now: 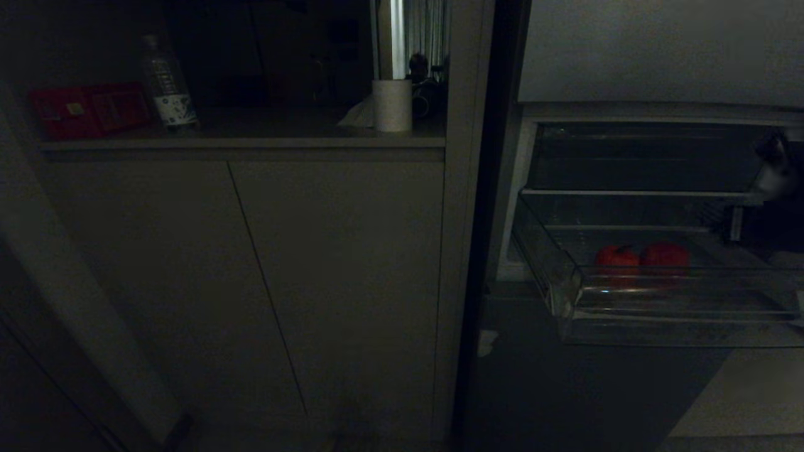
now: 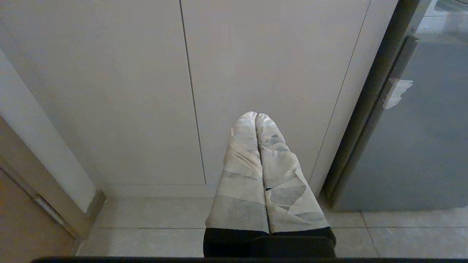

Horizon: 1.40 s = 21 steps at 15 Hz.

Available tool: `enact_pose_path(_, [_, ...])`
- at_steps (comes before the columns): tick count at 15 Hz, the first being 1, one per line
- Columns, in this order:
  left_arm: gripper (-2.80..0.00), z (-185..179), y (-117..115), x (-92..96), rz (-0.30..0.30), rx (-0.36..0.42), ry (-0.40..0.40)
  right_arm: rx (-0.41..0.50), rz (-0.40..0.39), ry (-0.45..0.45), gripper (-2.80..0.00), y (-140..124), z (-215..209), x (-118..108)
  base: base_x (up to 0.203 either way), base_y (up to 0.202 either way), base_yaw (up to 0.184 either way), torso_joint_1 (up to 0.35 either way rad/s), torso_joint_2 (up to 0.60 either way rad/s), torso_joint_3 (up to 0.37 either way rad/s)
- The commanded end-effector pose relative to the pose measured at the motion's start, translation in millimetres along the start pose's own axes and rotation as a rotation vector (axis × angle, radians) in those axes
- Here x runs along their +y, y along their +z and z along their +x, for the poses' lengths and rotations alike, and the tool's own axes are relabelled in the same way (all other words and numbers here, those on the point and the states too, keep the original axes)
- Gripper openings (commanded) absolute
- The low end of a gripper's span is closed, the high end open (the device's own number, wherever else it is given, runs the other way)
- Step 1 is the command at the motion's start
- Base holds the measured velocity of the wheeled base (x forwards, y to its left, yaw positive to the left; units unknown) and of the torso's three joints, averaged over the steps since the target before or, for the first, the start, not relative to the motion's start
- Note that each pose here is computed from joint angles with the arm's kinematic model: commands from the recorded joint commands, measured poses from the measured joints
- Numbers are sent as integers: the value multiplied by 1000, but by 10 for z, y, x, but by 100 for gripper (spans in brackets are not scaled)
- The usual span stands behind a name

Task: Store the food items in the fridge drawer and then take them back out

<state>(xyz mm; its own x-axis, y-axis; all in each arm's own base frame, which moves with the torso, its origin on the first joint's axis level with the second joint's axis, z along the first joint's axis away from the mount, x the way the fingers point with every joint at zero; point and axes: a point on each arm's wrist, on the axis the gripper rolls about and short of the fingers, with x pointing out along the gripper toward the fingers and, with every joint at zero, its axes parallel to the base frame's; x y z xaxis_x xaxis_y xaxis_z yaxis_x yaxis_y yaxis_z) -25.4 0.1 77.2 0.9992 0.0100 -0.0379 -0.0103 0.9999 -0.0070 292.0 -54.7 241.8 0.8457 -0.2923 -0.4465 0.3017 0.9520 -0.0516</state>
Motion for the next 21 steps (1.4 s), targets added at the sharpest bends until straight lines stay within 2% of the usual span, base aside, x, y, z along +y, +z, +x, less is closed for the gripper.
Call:
enact_pose_path(1, [-280,1,0,0,0,2,1,-13,2,4,-280,-297,-575,-86,0,0,0,0,0,0])
enact_pose_path(5, [-280,1,0,0,0,2,1,79,-8,95,-280,-910,-934,-124,0,0,0,0,0,0])
enact_pose_path(7, [-280,1,0,0,0,2,1,134,-15,132,-280,-1038,-929,-113,0,0,0,0,0,0])
enact_pose_path(10, [-280,1,0,0,0,2,1,264,-22,174,-280,-1099,-556,-45,0,0,0,0,0,0])
enact_pose_path(13, [-280,1,0,0,0,2,1,331,-20,186,-280,-1057,3,51,0,0,0,0,0,0])
enact_pose_path(17, [-280,1,0,0,0,2,1,268,-16,204,-280,-958,734,232,0,0,0,0,0,0])
enact_pose_path(21, [-280,1,0,0,0,2,1,151,72,280,-280,-878,1182,670,0,0,0,0,0,0])
